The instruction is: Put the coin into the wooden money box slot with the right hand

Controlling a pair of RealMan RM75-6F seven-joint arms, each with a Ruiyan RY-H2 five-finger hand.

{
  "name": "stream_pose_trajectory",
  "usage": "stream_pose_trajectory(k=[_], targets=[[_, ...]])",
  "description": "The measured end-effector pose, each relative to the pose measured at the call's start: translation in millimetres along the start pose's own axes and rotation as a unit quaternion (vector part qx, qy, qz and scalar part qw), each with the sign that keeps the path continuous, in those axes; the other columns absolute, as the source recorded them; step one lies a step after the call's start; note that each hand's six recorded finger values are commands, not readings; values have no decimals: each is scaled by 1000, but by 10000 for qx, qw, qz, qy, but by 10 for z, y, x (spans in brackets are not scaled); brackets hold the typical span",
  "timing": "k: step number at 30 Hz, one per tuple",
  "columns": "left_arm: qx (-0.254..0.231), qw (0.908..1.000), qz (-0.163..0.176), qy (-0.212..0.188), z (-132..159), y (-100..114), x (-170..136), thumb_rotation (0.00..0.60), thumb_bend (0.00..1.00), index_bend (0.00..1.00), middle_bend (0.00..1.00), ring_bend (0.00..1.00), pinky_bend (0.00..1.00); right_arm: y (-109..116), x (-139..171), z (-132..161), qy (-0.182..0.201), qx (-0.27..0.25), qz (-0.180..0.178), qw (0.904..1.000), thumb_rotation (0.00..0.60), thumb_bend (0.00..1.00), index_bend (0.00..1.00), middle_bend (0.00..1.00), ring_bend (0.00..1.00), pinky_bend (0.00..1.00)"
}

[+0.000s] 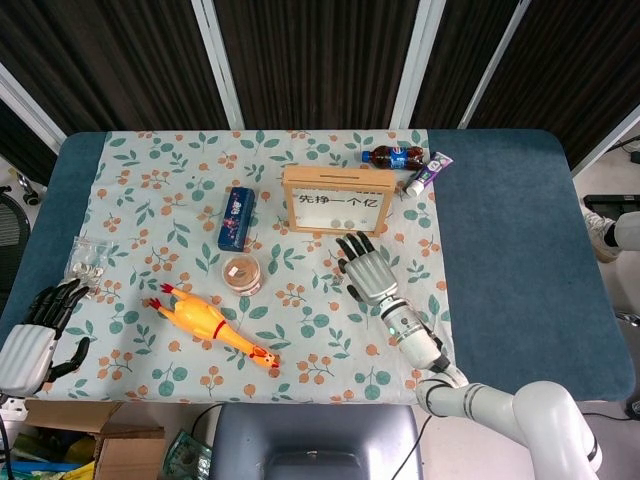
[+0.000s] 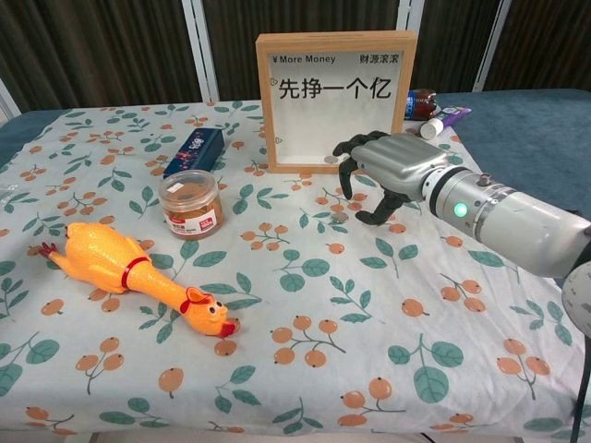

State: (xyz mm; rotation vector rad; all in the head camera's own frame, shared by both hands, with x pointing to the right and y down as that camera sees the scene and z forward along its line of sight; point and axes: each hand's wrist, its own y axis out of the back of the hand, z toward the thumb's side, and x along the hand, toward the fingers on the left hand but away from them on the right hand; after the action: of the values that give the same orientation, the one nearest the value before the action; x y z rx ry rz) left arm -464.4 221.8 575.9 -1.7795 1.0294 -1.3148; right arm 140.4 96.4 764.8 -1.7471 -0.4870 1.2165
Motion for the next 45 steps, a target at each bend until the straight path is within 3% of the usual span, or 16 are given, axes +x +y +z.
stream_pose_trajectory(k=[7, 45], targets=[[-4, 10000, 6, 2, -3, 6, -1, 600, 482, 0, 2, 0, 44, -118, -82, 94, -4, 80, 197, 9998, 600, 488, 587, 193, 0, 62], [-22, 10000, 29, 27, -18, 25, -9, 600, 481, 0, 3, 0, 44, -167, -177, 110, -55, 124, 264, 9996, 600, 489, 581, 193, 0, 62]])
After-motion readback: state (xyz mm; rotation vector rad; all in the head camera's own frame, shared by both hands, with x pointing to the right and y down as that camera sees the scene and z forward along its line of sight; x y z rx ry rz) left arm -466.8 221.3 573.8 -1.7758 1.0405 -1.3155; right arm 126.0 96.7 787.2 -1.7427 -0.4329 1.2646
